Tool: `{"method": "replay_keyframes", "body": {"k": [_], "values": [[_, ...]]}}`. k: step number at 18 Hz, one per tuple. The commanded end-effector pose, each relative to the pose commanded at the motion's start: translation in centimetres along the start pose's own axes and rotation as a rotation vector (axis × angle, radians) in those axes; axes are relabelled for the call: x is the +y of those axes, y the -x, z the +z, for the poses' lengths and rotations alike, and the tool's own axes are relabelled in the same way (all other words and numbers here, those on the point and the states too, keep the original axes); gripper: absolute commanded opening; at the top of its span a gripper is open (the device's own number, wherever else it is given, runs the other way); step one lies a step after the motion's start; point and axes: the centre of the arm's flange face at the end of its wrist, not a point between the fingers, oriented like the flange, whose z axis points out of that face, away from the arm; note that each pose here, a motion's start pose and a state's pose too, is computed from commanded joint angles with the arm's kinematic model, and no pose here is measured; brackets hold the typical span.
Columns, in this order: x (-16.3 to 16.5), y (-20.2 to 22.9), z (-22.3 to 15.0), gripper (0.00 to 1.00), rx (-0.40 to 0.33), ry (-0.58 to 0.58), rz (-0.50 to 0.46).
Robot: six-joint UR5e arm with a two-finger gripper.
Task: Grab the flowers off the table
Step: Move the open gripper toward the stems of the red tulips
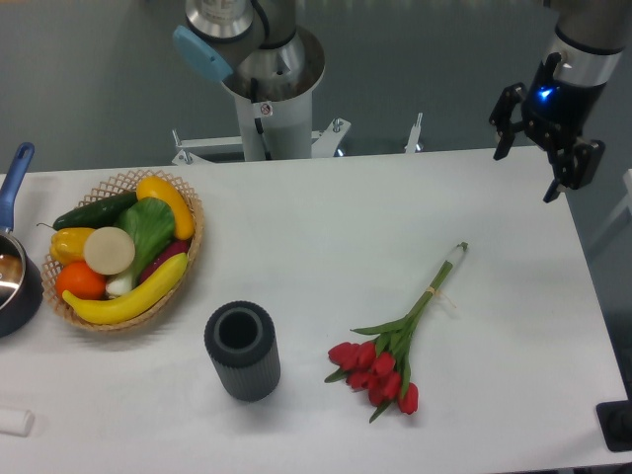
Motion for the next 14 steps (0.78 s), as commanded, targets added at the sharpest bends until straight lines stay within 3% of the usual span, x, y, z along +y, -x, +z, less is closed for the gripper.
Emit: {"method": "replay_keyframes", "body": {"k": [7, 14], "values": [[-0.7, -0.5, 0.8, 1.0, -0.009, -0.067, -0.019], [-1.4, -1.4, 3.8, 1.0, 0.046, -0.072, -0.209]]}}
